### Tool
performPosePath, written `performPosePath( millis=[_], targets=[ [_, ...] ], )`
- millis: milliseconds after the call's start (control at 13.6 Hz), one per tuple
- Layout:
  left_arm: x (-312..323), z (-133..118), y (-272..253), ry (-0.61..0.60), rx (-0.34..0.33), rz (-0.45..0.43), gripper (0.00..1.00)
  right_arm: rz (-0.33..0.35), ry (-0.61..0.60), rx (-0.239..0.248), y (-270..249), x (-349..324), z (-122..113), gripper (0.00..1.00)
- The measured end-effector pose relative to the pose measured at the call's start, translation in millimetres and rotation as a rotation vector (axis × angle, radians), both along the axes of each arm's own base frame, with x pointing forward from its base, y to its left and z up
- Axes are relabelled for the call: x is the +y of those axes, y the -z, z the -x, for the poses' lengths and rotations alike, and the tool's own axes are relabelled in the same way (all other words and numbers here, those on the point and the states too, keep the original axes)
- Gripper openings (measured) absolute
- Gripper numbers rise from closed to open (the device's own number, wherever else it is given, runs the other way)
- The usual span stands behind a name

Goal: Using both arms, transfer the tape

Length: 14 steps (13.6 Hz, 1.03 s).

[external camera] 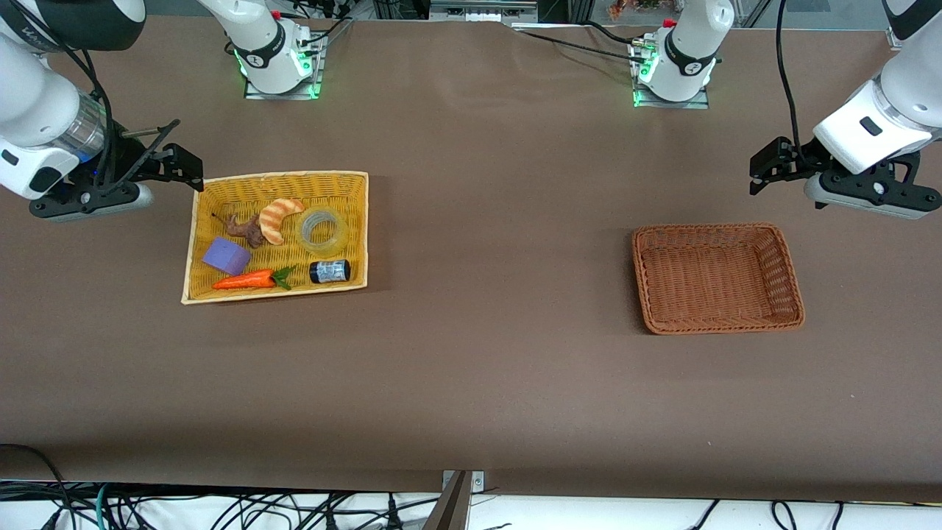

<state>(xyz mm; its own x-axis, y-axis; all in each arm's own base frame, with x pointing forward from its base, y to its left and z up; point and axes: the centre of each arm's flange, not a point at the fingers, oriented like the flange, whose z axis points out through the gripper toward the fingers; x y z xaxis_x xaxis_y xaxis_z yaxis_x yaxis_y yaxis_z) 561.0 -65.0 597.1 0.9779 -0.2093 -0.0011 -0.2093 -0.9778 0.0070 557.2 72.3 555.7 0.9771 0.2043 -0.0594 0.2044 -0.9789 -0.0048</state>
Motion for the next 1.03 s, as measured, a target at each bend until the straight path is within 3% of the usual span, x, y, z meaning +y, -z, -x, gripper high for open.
performPosePath(
  millis=[1026],
  targets=[
    [0.4, 1.5, 3.0, 0.000, 0.028, -0.003, 1.00, 0.003, -0.001, 0.017, 1.0, -0.5, 2.1, 1.00]
  ],
)
